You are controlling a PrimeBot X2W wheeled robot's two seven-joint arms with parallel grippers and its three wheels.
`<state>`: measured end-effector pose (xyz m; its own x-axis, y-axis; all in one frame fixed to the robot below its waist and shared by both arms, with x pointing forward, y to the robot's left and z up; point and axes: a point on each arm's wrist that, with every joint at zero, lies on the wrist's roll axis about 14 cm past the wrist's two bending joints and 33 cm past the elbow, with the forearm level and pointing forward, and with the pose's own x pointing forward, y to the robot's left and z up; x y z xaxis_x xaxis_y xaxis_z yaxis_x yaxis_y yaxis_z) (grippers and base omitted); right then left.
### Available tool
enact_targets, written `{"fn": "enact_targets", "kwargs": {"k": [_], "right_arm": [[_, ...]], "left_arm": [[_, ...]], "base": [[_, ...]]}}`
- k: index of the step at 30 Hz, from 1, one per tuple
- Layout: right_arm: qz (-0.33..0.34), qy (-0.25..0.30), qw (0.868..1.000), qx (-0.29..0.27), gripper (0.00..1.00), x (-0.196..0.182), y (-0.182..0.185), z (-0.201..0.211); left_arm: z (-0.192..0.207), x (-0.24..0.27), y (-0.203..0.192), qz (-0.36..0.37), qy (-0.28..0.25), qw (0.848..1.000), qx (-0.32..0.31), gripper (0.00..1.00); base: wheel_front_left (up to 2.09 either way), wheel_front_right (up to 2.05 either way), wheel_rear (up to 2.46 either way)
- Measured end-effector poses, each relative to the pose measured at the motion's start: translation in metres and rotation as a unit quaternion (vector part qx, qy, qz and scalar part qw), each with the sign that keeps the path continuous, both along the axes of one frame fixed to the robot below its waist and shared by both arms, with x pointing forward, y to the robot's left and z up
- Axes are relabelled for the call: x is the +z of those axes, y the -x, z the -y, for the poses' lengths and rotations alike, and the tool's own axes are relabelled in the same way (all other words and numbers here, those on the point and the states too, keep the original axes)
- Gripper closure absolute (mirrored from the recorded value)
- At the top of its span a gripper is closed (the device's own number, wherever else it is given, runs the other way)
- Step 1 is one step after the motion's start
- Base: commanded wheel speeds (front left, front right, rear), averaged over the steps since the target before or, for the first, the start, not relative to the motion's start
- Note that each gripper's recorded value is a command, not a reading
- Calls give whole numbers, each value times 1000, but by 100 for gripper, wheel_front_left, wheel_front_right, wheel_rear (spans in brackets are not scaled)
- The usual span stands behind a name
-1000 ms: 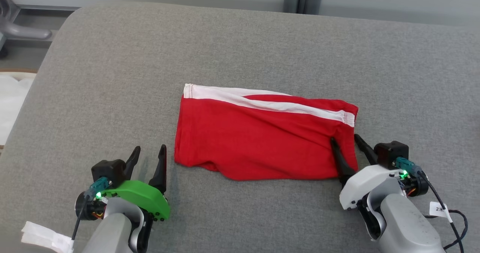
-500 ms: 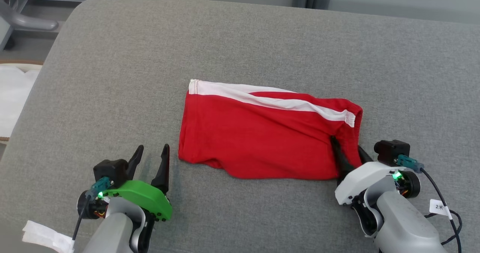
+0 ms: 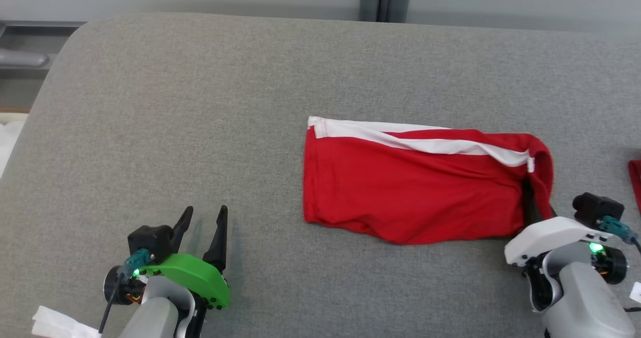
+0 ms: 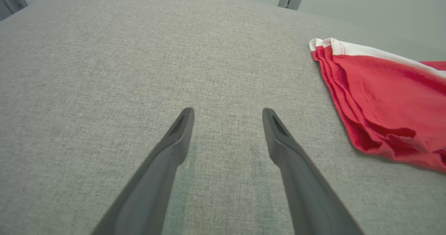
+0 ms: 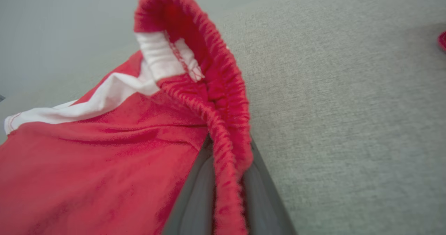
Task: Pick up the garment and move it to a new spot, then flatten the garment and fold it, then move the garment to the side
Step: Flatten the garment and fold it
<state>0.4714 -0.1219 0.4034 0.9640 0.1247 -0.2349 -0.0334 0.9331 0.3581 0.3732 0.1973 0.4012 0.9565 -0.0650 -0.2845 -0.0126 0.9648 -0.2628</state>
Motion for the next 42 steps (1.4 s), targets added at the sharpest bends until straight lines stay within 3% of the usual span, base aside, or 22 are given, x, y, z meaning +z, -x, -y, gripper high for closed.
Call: {"fn": "enact_targets", "kwargs": {"k": [5,9,15,21,24,25,26,27,34,42], "right_arm": [[23,34,997,-61,100,16,2,50],[27,38,997,-61,100,22,4,52],[46,-27,998,19,100,42,-11,-18],[34,-86,989,115,100,47,-3,-96],[28,-96,983,157,84,50,1,-127],[28,-101,980,171,59,52,2,-137],[28,-104,977,184,43,54,3,-147],[30,-103,975,194,0,55,4,-154],[48,-97,966,233,0,67,5,-178],[107,-16,979,172,0,79,-12,-118]], "left_arm": [[18,7,-4,14,2,1000,-24,0],[25,11,-4,21,4,999,-32,0],[26,15,0,26,6,999,-29,0],[14,9,12,14,2,1000,-10,0],[7,9,18,12,0,1000,1,0],[4,9,20,13,-2,1000,4,0],[2,10,21,15,-4,1000,8,0],[0,11,22,16,-4,1000,11,0],[-7,15,23,22,-6,999,22,0],[9,32,4,55,-26,998,-18,0]], "base": [[0,0,0],[0,0,0],[0,0,0],[0,0,0],[0,0,0],[0,0,0],[0,0,0],[0,0,0],[0,0,0],[0,0,0]]}}
